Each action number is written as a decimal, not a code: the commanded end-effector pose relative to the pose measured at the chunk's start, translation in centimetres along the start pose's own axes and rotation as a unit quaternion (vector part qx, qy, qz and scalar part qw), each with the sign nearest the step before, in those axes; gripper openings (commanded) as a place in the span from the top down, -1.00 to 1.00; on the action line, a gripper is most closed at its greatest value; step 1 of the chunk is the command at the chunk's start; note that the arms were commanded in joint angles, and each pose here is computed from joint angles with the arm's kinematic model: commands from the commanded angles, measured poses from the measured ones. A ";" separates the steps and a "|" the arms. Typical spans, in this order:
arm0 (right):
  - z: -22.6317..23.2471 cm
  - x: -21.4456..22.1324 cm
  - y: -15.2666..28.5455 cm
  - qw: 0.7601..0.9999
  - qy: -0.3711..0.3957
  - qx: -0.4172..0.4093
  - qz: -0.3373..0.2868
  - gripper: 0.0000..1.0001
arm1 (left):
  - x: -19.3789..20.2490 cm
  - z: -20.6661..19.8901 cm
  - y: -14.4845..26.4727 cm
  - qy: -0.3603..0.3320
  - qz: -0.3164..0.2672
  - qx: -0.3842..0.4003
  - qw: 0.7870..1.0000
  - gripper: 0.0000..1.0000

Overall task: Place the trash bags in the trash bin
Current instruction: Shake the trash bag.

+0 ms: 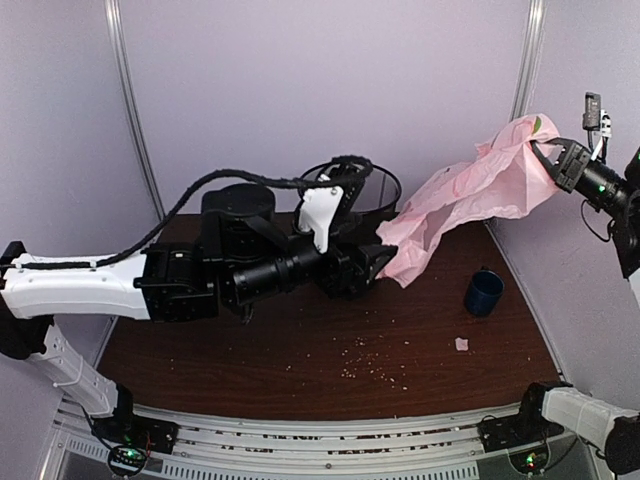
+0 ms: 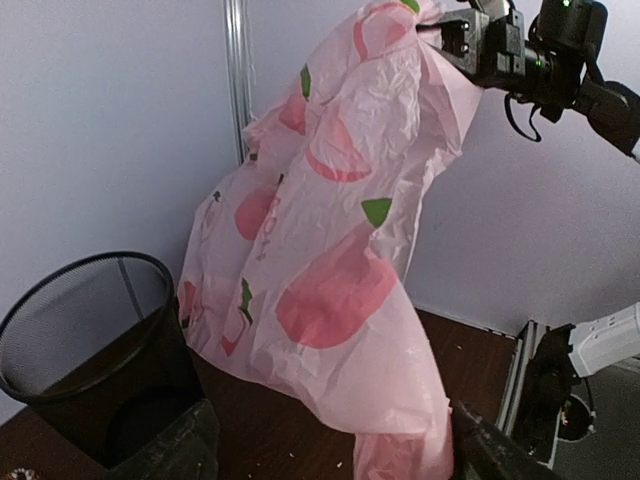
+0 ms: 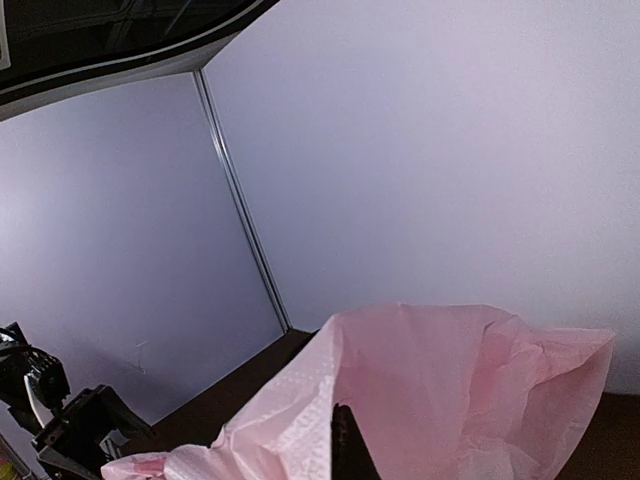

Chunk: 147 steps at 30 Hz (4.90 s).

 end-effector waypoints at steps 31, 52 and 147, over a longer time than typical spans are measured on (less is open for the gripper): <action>-3.6 4.0 0.7 0.999 0.006 0.050 0.005 1.00 | 6.5 -11.7 -0.9 0.293 -0.010 0.160 0.943 -0.24; -3.4 4.3 0.8 0.999 0.006 0.044 0.006 1.00 | 9.4 -10.3 -5.4 0.320 0.035 0.034 0.946 0.09; 16.4 -16.5 3.2 0.907 0.353 -0.090 -0.213 1.00 | -27.7 3.0 0.4 -0.231 -0.392 -0.107 0.884 1.00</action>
Point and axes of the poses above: each gripper's point midway between its finger pads, its own y axis back along the fingers, its own z axis along the line the jaws close on, x = y × z, the point moved 1 cm from there along y, back along the fingers, and after that the axes turned 13 degrees about -y, right-handed, at the moved point
